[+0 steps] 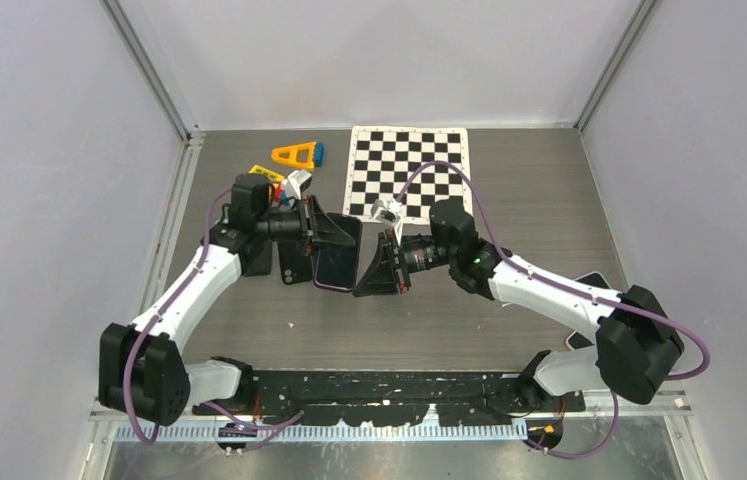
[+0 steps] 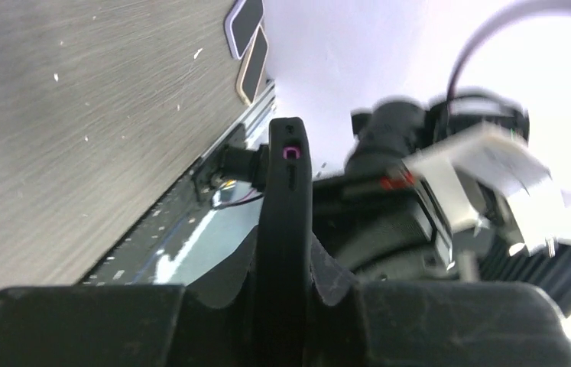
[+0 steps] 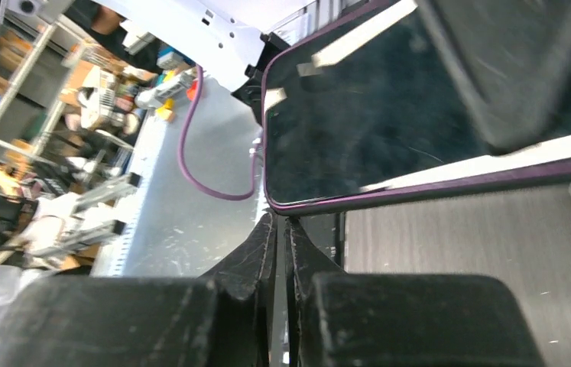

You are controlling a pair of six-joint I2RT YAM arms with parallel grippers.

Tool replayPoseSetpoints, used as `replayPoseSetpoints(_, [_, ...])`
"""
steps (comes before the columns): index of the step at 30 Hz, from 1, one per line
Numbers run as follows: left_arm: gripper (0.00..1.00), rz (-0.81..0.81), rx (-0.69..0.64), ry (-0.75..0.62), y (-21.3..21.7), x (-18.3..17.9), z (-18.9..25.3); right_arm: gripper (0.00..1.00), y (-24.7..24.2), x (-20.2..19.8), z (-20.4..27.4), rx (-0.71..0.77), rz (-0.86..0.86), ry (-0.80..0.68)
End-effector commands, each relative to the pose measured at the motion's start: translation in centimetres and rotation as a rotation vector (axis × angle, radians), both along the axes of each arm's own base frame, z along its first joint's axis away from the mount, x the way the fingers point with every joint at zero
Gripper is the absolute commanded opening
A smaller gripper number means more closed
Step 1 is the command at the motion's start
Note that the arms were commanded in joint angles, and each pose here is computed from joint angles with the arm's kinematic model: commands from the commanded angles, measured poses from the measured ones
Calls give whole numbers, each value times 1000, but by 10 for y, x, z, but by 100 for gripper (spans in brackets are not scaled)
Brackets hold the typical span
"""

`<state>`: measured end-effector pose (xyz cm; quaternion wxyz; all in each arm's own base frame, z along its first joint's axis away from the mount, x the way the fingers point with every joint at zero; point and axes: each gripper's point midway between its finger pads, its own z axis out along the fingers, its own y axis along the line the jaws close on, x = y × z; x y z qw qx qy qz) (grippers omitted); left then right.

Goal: Take the phone out of the phone case
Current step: Remove the phone case from the phone.

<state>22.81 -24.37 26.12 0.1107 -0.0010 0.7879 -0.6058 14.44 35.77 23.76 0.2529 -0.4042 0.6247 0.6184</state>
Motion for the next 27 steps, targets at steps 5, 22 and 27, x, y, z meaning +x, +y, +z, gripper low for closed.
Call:
replayPoseSetpoints(5, [0,169,-102,217,-12,26,19,1,13,30,61,154,-139,-360])
replayPoseSetpoints(22, [0,431,-192,56,18,69,47,42,-12,37,48,98,-379,-124])
replayPoseSetpoints(27, [0,505,-229,-1,25,78,61,72,-7,40,67,287,-428,57])
